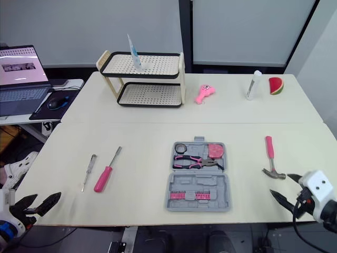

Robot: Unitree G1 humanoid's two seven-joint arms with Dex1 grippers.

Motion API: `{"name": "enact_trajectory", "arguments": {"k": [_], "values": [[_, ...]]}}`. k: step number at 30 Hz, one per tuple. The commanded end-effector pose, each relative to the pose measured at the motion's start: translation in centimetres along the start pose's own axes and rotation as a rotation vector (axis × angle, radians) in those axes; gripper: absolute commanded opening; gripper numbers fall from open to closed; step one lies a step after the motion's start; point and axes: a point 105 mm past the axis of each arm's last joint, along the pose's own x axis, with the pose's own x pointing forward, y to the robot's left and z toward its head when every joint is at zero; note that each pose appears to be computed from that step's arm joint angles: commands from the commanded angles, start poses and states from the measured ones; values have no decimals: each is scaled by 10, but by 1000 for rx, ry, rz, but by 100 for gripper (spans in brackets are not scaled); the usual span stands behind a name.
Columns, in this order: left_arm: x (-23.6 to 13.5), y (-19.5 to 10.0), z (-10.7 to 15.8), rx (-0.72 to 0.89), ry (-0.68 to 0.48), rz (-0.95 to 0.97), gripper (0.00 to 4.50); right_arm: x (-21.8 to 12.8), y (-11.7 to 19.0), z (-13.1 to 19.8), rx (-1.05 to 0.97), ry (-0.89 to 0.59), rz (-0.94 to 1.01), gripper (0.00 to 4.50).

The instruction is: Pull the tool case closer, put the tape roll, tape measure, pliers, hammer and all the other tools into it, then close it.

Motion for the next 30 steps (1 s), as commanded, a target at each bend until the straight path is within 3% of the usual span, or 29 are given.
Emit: {"name": "enact_trajectory", "arguments": {"k": [1,6,10,19,30], "values": [[-5,2,9,-2,-49,14,450,17,14,45,-90,-101,138,449],[-1,-5,16,-10,-62,3,450,38,42,94,-198,-192,368,449],[5,-10,20,-6,-61,-7,450,47,58,115,-242,-213,513,449],[39,-36,32,12,-60,-35,450,63,74,118,-305,-210,628,449],[93,-58,36,24,16,2,450,64,77,110,-310,-200,629,449]]}}
